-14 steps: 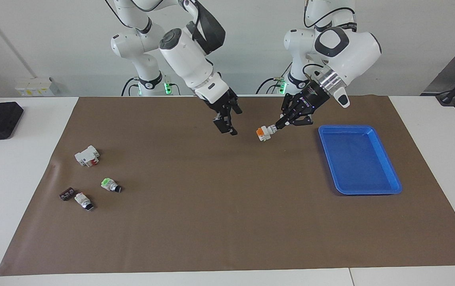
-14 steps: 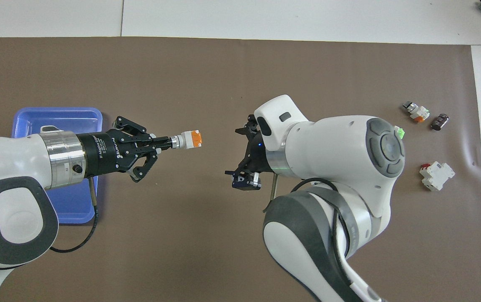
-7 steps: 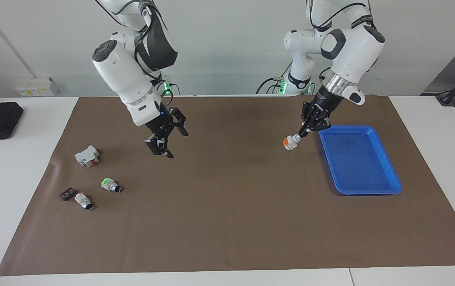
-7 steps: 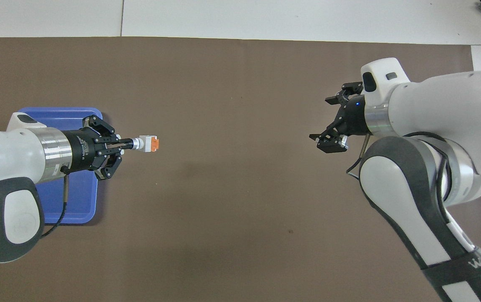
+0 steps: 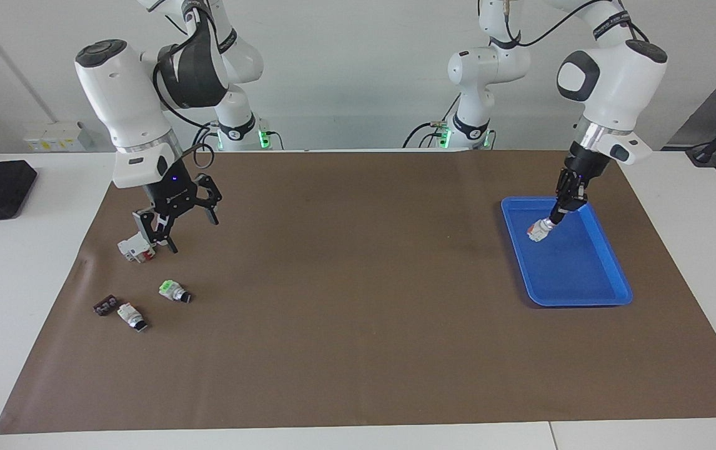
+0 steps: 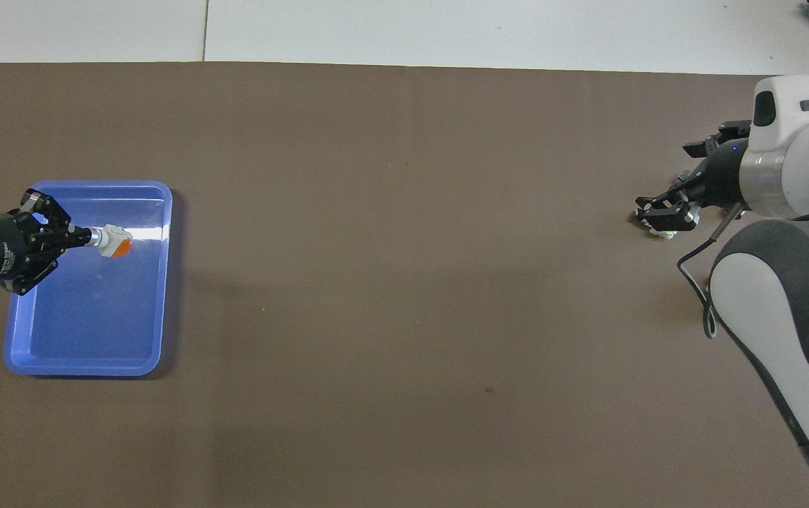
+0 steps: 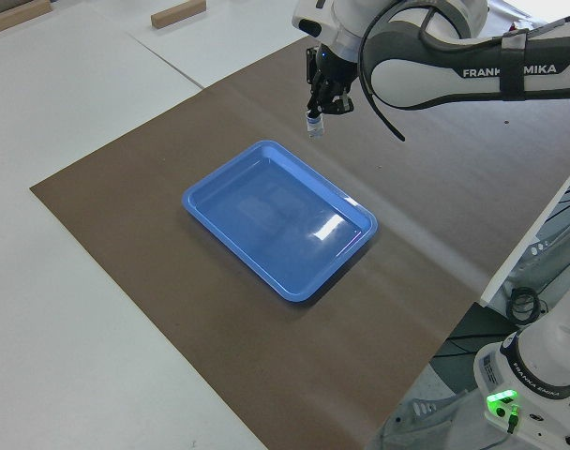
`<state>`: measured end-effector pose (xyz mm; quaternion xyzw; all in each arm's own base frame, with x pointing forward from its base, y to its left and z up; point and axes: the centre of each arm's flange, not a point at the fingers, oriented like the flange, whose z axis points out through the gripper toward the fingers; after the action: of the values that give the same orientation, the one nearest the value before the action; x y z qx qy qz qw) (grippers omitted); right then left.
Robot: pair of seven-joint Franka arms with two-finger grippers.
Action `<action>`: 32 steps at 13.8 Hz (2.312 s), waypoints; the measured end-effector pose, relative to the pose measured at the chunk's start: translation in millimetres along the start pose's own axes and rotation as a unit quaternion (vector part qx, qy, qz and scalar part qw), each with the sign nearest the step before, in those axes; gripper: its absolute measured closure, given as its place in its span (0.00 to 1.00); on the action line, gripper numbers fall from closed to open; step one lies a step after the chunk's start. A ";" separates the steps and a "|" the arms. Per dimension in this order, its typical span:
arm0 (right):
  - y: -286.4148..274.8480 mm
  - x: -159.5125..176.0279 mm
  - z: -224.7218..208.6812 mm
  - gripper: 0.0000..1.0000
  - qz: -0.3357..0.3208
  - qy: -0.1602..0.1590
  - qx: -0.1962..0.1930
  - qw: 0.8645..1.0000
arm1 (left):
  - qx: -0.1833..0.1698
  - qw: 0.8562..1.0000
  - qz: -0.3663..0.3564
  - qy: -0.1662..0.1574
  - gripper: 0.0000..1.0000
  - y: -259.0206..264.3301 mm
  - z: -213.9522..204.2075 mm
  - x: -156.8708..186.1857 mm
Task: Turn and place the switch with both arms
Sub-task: 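Lower the switch into the blue tray with the left gripper while the right gripper returns, then open the left gripper to release the switch in the tray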
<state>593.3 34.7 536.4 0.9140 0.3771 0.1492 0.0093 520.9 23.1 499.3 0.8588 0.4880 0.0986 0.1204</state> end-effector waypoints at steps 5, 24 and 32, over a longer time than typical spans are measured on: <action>31.3 -25.6 -24.3 0.00 0.156 -0.032 -0.009 0.987 | 0.043 0.978 0.202 0.018 0.90 -29.9 11.5 38.6; 27.1 -67.8 -121.4 0.00 0.433 -0.179 0.018 0.883 | 0.083 0.941 0.326 0.031 0.90 -110.8 107.4 90.1; 20.9 -67.7 -125.9 0.00 0.429 -0.177 0.018 0.885 | 0.083 0.939 0.334 0.026 0.43 -99.5 100.1 89.7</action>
<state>527.0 -39.2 641.4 0.9978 -0.0576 -0.0321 -0.0055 513.8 138.6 378.5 0.9765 0.1828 0.1142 -0.0040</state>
